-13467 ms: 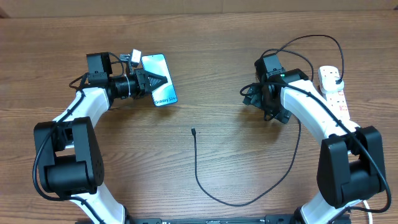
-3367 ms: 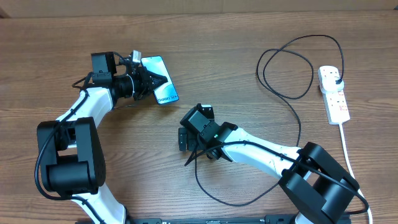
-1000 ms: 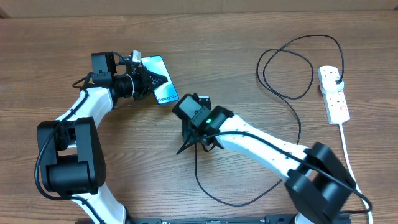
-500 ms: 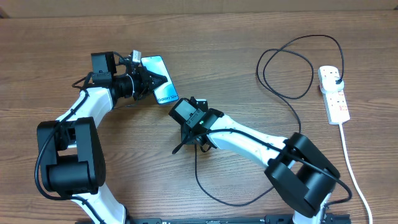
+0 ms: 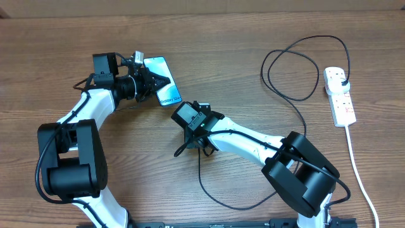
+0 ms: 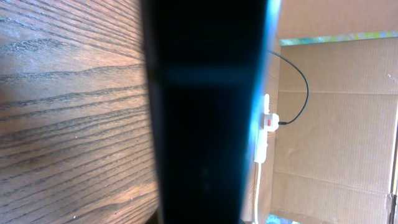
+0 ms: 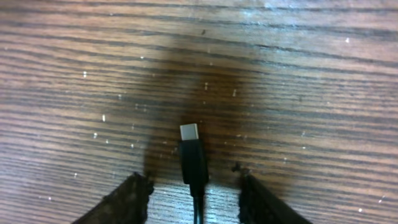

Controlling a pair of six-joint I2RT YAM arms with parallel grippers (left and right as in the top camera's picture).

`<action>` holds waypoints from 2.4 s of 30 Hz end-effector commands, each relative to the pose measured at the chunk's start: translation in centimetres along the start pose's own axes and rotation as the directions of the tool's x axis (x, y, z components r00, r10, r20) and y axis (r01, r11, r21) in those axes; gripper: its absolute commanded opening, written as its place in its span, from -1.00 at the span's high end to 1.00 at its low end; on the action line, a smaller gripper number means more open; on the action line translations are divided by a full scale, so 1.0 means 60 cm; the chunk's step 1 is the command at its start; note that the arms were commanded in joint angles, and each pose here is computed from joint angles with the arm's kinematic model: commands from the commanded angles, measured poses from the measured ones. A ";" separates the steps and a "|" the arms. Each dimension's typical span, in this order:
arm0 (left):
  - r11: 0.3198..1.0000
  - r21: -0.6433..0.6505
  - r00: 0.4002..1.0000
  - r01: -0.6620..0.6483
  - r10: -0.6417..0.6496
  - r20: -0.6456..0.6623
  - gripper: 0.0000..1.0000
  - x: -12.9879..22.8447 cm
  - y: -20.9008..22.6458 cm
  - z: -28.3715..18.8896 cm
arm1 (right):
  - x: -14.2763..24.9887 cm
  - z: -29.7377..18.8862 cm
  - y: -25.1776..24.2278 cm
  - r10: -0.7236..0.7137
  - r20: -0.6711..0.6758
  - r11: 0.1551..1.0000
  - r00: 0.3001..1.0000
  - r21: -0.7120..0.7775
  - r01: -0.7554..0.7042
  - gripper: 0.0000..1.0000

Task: Plug charger to phone and switch on socket
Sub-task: 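Close the right gripper on the cable just below the USB-C plug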

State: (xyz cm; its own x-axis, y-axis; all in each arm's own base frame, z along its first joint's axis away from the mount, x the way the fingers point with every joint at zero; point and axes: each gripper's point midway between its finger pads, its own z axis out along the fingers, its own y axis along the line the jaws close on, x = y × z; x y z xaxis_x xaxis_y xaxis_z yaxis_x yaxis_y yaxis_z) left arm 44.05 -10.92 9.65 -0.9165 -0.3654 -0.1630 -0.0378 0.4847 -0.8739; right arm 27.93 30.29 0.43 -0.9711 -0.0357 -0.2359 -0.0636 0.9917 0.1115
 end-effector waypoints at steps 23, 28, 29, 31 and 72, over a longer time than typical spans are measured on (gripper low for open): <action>1.000 0.022 1.000 -0.012 0.012 -0.003 0.91 0.001 -0.014 -0.003 | 0.011 0.011 -0.006 -0.007 -0.015 1.000 1.000 0.020 0.007 -0.35; 1.000 0.022 1.000 -0.012 0.012 -0.003 0.91 0.001 -0.014 -0.003 | 0.001 0.002 -0.003 -0.057 -0.003 0.998 0.998 0.014 0.057 -0.48; 1.000 0.022 1.000 -0.012 0.012 -0.003 0.91 0.001 -0.014 -0.003 | -0.006 -0.006 -0.001 -0.063 0.003 0.998 0.998 0.009 0.063 -0.50; 1.000 0.022 1.000 -0.012 0.012 -0.003 0.92 0.001 -0.014 -0.003 | -0.021 -0.024 0.003 -0.064 0.018 0.998 0.998 -0.002 0.064 -0.59; 1.000 0.022 1.000 -0.012 0.012 -0.003 0.91 0.001 -0.014 -0.003 | 0.007 -0.012 -0.021 -0.063 -0.014 0.998 0.998 0.007 0.063 0.74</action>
State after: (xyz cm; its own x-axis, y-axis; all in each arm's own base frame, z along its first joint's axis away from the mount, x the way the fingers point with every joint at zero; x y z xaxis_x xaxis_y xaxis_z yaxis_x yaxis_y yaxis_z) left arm 44.06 -10.92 9.64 -0.9164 -0.3656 -0.1631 -0.0380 0.4849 -0.8737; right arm 27.49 28.99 0.18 -0.9719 -0.1011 -0.2124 -0.1208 0.9893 0.0819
